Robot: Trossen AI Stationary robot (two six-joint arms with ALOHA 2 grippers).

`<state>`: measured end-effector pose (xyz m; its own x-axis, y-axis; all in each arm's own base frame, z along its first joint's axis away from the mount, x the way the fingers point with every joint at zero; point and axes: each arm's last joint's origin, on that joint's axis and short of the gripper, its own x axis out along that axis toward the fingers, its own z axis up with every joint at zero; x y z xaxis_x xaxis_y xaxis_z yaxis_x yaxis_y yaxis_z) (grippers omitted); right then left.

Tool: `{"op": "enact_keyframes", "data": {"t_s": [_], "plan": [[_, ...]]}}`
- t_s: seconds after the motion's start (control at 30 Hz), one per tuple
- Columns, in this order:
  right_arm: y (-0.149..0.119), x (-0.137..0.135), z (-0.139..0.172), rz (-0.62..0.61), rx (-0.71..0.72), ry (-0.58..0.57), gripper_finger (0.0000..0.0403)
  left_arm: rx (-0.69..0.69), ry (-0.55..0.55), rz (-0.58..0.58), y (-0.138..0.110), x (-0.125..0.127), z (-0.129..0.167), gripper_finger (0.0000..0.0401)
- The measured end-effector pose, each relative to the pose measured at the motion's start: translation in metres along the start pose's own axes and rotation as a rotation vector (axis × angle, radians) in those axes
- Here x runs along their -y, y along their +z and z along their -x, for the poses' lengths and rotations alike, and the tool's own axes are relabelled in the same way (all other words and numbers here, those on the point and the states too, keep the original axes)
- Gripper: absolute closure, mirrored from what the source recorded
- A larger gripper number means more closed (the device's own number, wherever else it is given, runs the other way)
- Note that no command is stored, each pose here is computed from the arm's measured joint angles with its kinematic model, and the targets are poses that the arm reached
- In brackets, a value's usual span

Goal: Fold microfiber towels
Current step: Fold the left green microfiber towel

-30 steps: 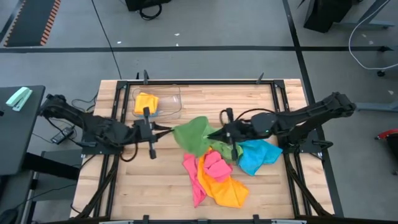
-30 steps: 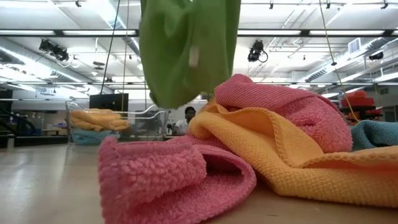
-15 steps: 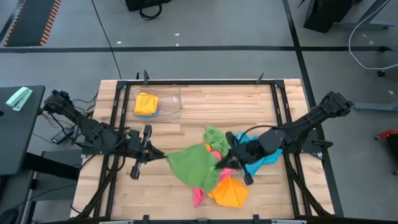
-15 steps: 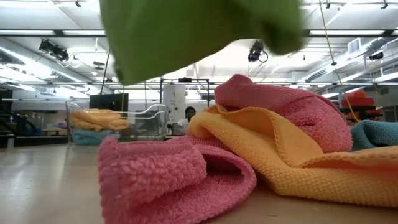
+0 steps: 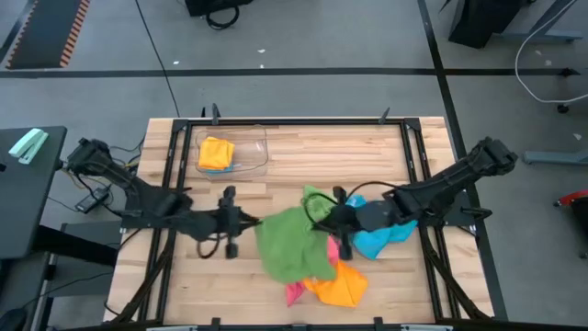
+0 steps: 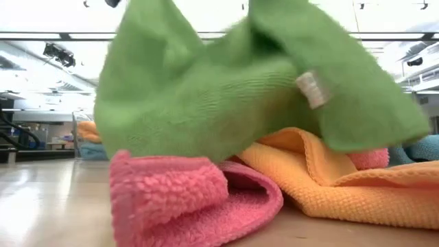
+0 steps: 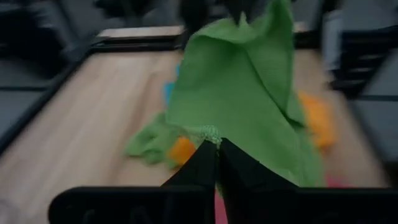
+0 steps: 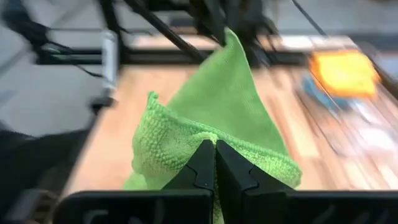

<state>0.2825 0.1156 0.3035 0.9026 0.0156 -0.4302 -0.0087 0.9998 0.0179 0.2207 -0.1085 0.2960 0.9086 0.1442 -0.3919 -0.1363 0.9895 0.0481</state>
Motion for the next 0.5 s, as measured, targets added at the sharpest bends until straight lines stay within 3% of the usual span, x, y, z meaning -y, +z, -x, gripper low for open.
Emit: {"op": "enact_keyframes", "data": {"t_s": [0.23, 0.5], "plan": [[-0.015, 0.039, -0.031, -0.082, -0.122, -0.153, 0.0393, -0.116, 0.163, -0.042, -0.015, -0.013, -0.039, 0.0378], [-0.027, 0.046, -0.068, -0.046, -0.133, -0.130, 0.0393, -0.205, 0.219, -0.062, -0.033, -0.014, -0.067, 0.0376]]}}
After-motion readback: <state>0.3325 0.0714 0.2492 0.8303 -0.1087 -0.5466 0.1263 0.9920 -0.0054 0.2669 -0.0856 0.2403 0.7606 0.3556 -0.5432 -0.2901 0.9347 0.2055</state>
